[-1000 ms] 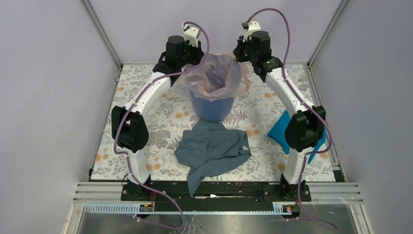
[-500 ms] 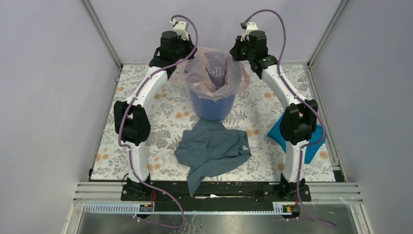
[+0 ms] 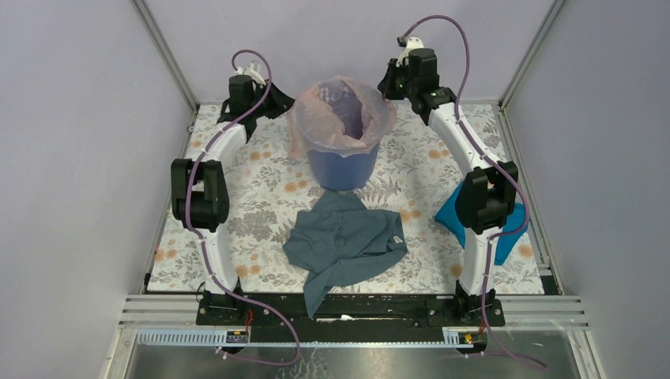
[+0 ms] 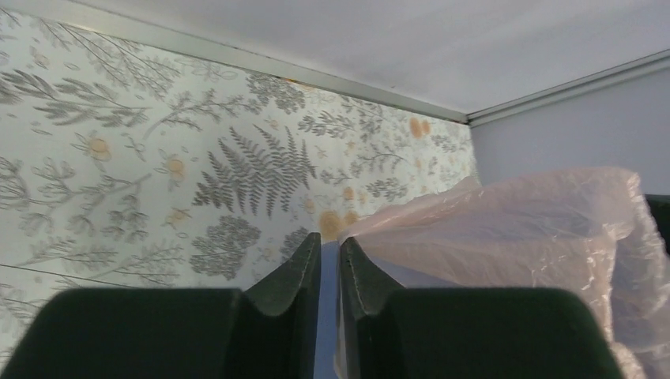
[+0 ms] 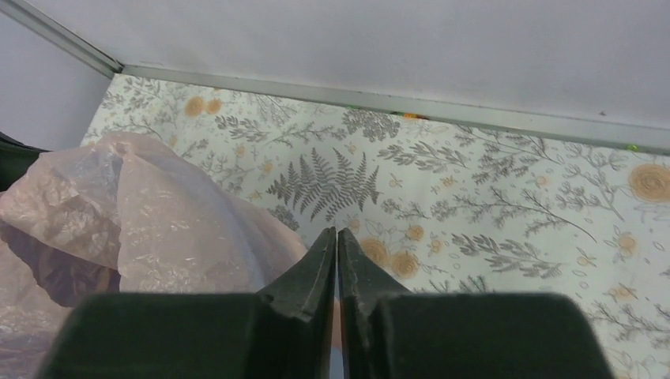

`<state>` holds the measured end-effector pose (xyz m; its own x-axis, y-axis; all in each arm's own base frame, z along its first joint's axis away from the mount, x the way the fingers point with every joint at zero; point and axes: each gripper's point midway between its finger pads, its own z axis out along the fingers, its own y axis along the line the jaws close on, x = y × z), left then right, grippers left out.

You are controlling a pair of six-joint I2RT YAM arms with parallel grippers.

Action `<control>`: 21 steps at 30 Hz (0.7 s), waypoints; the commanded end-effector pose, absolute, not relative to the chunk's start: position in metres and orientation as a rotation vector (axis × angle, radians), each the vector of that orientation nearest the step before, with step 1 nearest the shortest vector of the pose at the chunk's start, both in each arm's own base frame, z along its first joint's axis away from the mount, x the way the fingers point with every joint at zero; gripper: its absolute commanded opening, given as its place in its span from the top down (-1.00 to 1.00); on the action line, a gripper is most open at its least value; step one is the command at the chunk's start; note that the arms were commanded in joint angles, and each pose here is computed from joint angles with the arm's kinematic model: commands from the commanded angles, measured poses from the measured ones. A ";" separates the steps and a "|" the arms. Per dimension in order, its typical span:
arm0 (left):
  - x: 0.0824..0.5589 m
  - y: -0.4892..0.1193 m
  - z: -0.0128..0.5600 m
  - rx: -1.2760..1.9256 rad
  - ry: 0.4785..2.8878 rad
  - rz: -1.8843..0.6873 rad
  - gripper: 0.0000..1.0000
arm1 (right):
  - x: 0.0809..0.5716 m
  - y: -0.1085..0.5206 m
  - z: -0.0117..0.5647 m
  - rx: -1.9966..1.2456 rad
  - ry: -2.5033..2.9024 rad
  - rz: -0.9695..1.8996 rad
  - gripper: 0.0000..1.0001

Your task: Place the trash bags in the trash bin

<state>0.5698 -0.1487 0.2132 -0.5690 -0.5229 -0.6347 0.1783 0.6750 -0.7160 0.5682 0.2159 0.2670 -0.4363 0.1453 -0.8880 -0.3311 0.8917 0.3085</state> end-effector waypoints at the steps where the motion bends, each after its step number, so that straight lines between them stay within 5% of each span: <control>1: 0.564 -0.157 0.249 -0.252 1.928 -1.009 0.46 | 0.556 0.198 0.311 -0.084 1.940 0.515 0.67; 4: 0.558 -0.137 0.259 -0.287 1.956 -0.890 -0.08 | 0.544 0.181 0.327 -0.032 1.955 0.509 0.34; 10: 0.535 -0.091 0.281 -0.352 1.992 -0.770 -0.73 | 0.512 0.154 0.337 0.050 1.964 0.740 0.01; 16: 0.479 -0.069 0.272 -0.446 1.970 -0.962 -0.85 | 0.482 0.155 0.315 0.092 1.970 1.043 -0.50; 21: 0.437 -0.100 0.261 -0.467 1.906 -1.263 -0.88 | 0.482 0.166 0.293 0.147 1.970 1.227 -0.67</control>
